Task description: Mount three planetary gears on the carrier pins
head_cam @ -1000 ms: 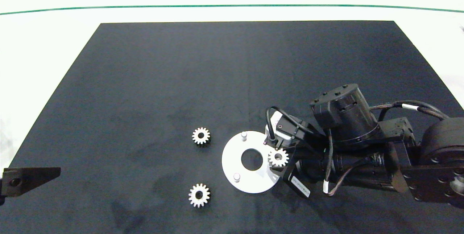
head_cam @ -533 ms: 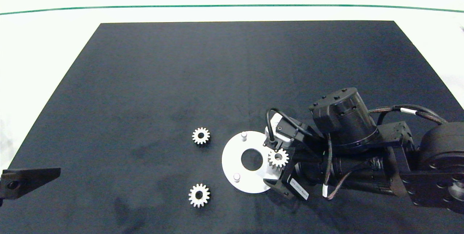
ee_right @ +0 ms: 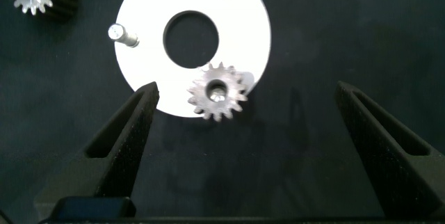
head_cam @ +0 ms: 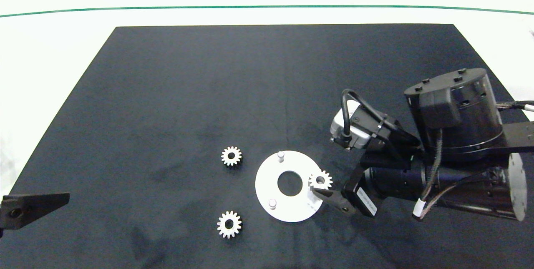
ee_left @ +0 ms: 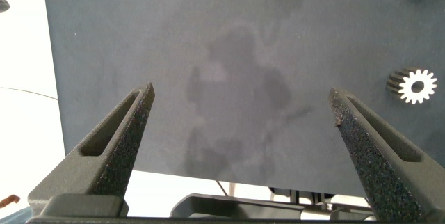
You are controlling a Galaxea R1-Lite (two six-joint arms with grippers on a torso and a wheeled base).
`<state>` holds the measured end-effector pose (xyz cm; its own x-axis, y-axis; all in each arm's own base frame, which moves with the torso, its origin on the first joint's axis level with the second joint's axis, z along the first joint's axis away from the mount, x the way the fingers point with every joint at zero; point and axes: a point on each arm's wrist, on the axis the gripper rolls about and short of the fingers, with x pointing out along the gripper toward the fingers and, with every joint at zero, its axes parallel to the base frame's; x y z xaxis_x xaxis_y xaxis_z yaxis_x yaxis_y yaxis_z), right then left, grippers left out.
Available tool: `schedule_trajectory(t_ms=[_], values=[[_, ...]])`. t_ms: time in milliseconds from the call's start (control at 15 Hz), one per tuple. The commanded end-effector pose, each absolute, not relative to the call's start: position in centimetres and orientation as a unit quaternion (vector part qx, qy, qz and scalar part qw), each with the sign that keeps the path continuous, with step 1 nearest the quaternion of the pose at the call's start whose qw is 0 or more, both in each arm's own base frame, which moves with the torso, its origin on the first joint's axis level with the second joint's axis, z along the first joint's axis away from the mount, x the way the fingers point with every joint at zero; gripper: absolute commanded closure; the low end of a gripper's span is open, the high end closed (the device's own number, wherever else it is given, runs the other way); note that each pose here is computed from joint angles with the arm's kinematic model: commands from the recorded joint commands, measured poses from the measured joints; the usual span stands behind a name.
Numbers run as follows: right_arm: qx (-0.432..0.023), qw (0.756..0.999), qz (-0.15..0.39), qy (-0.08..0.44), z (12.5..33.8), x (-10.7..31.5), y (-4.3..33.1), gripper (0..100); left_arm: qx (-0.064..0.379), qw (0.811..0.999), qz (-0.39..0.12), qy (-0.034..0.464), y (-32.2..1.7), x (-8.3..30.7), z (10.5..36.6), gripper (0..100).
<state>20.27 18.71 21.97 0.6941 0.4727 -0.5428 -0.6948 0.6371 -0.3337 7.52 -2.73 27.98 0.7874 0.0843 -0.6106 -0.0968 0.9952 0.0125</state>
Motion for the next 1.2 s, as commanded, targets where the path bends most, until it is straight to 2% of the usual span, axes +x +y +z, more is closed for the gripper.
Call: schedule_trajectory(t_ms=[67, 1200], values=[[-0.260, 0.893, 0.309, 0.200, 22.8, 20.6, 17.3, 0, -0.010, 0.945, 0.050, 0.323, -2.7, 7.4, 27.9, 0], [-0.274, 0.886, 0.282, 0.245, 20.5, 21.8, 15.6, 0, -0.014, 0.947, 0.050, 0.317, -2.3, 6.8, 27.9, 0]])
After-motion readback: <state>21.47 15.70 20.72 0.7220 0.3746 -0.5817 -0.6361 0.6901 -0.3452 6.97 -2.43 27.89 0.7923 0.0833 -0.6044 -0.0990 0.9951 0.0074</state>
